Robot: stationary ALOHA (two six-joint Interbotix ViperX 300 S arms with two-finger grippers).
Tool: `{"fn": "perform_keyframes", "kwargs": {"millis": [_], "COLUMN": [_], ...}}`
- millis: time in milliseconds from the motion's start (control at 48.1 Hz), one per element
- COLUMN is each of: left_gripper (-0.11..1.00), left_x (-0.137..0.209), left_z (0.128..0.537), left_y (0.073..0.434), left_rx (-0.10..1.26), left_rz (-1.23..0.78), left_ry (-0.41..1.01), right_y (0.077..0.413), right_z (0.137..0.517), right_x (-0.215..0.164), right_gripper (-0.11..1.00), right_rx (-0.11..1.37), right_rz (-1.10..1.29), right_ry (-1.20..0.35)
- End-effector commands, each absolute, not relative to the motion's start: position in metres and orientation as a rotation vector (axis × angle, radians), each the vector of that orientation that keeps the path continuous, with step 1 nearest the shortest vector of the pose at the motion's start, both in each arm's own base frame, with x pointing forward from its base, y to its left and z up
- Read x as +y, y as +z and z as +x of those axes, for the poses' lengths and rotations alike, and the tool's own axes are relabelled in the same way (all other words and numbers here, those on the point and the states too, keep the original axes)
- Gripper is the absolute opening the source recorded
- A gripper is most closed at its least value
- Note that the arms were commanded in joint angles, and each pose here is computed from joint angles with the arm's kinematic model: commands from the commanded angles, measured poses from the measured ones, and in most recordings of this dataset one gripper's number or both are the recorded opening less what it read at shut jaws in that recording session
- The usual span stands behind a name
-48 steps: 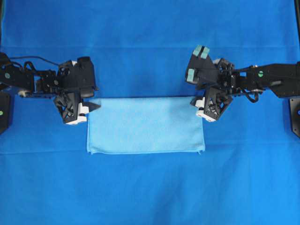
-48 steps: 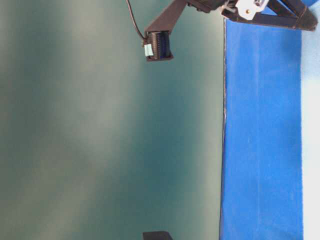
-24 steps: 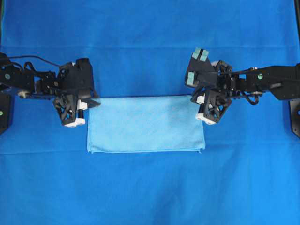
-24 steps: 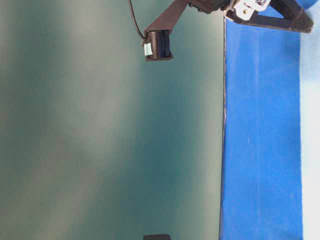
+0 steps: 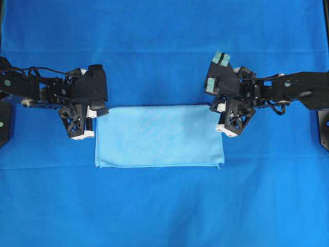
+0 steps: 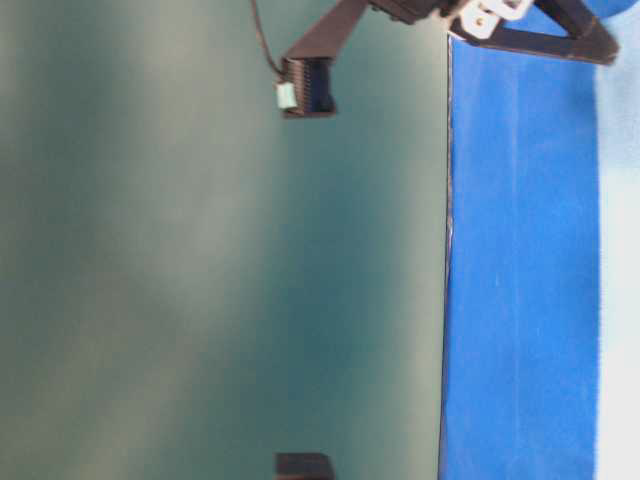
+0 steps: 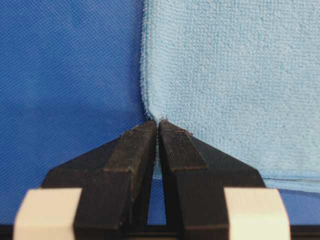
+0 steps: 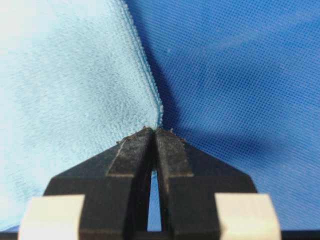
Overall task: Fold the light blue towel.
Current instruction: 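Release the corners and regrasp the folded towel's top corners, then lift the folded strip and swing the left gripper down toward the bottom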
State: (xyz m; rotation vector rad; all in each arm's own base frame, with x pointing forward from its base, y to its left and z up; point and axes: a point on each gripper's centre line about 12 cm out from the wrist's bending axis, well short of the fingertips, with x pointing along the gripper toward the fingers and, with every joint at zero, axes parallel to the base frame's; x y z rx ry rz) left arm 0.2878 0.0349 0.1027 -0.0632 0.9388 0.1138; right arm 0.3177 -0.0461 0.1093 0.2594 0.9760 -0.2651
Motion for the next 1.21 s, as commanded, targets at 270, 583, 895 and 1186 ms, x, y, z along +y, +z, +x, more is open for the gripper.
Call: {"fn": "perform_keyframes", "kwargs": {"millis": [270, 583, 895, 1186], "left_gripper": [0.02, 0.02, 0.02, 0.02], "left_x": [0.024, 0.021, 0.020, -0.022], "left_z": [0.302, 0.290, 0.288, 0.310], "left_y": [0.198, 0.255, 0.262, 0.262], "left_rx": [0.757, 0.640, 0.617, 0.546], "left_rz": [-0.050, -0.033, -0.038, 0.011], "left_ry": [0.079, 0.067, 0.067, -0.070], "right_y": [0.203, 0.259, 0.271, 0.264], "right_z": [0.305, 0.285, 0.280, 0.287], "right_x": [-0.049, -0.042, -0.042, -0.071], "right_gripper": [0.01, 0.01, 0.01, 0.01], "right_rx": [0.809, 0.714, 0.710, 0.708], "right_rz": [0.250, 0.233, 0.229, 0.203], "right_ry": [-0.283, -0.275, -0.281, -0.365]}}
